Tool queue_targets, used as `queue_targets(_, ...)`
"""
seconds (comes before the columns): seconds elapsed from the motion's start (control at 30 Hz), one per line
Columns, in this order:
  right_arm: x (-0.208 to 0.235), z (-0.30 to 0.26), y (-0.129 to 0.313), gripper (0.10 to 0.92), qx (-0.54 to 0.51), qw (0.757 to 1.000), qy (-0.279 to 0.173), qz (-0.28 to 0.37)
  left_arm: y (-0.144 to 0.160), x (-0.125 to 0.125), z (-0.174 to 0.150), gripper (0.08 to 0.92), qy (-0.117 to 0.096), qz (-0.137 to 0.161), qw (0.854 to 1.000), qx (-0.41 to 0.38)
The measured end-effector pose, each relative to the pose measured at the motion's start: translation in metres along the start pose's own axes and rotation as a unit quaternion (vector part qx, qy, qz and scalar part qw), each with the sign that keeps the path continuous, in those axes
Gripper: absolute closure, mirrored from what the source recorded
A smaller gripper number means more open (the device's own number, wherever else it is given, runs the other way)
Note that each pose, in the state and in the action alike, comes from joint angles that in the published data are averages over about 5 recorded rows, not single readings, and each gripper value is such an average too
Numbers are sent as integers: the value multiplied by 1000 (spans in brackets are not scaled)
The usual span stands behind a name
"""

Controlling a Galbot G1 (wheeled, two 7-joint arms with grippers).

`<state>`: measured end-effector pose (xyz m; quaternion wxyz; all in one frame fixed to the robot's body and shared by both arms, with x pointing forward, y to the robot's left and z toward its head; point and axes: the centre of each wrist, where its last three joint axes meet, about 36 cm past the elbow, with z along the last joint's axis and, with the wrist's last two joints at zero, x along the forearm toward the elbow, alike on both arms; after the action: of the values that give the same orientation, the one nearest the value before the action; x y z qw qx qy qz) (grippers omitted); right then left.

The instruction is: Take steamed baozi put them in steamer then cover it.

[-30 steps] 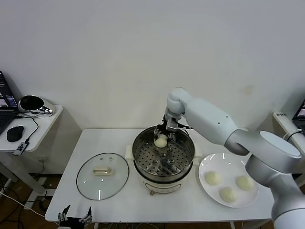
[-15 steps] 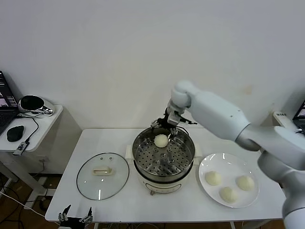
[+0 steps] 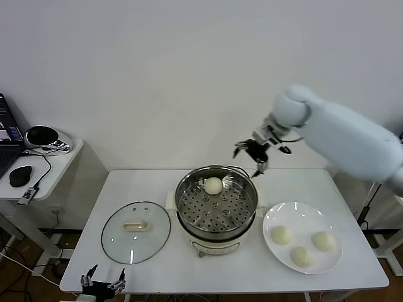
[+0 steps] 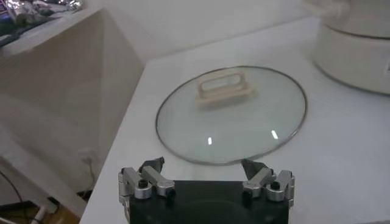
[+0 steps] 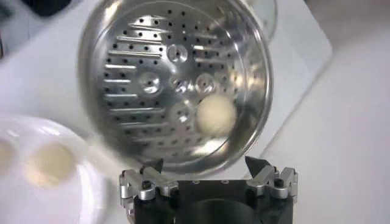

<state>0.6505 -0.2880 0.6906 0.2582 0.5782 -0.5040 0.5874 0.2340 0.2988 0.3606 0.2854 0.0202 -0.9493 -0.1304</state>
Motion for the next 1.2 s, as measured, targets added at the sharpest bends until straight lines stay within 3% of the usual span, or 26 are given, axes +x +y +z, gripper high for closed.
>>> queue_targets(0.23,1,41,57,200,-112,994,13,-1,0,4,-2,177,0,3,1000,-2)
queue_targets(0.5,-34,61,103,200,-155,987,35,-9,-2,8,1,177,6,4,1000,-2)
queue_targets(1.2,-121,58,156,200,-184,980,70,-31,-5,7,5,177,13,4,1000,4)
